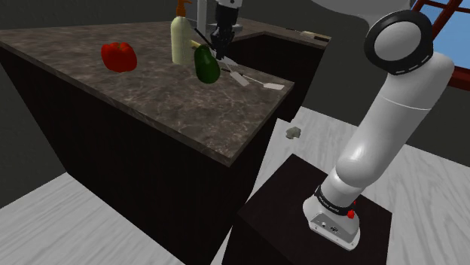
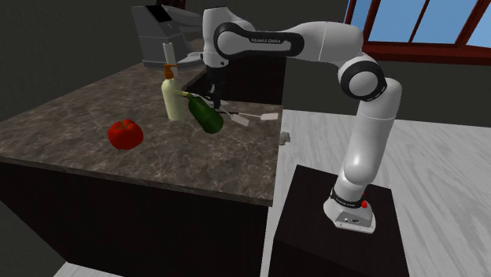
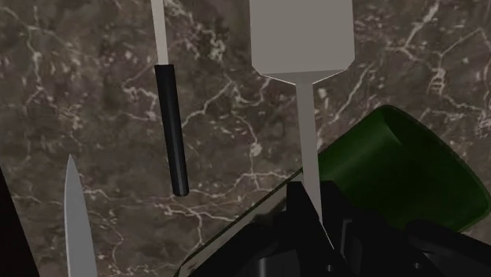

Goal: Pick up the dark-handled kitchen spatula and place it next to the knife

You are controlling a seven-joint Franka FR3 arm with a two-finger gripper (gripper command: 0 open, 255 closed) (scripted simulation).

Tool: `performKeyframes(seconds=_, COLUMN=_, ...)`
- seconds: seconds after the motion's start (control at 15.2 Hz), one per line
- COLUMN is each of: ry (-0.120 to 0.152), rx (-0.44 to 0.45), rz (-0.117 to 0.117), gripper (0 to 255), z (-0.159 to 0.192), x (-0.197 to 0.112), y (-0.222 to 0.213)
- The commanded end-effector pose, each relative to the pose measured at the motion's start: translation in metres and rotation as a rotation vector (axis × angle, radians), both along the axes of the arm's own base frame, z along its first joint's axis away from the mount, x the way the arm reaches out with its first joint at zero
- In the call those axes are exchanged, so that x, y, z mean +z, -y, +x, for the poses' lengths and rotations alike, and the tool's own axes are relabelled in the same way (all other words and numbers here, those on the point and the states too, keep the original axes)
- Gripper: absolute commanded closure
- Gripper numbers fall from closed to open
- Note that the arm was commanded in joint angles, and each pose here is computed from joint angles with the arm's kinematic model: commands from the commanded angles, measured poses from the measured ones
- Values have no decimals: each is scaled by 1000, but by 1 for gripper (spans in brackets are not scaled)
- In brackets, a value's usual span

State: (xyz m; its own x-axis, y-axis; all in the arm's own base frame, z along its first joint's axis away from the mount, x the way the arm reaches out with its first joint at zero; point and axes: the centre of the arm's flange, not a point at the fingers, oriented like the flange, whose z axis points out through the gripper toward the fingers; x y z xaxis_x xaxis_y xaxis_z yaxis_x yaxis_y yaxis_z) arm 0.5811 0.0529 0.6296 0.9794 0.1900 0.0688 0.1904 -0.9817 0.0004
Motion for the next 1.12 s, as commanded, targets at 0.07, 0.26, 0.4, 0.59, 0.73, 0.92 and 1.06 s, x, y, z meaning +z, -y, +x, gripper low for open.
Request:
performKeyframes(seconds=0.07, ry=-3, rx=0, rz=0, gripper=255, z=0, x=-18, y=0)
performKeyframes(seconds=0.26, ry=-3, rx=0, rz=0, gripper=255, z=0, x=-33, y=0)
performKeyframes(seconds=0.4, ry=-3, rx=0, rz=0, gripper=255, z=0, x=-44, y=0)
performKeyframes(seconds=0.59, ry=-3, rx=0, rz=0, gripper=255, z=0, x=-61, y=0)
performKeyframes(seconds=0.73, ry=-3, rx=0, rz=0, gripper=255, z=0, x=-61, y=0)
performKeyframes(seconds=0.92, ry=-3, rx=0, rz=0, gripper=255, z=0, x=-61, y=0)
performKeyframes(seconds=1.06, ry=-3, rx=0, rz=0, gripper=255, z=0, x=-61, y=0)
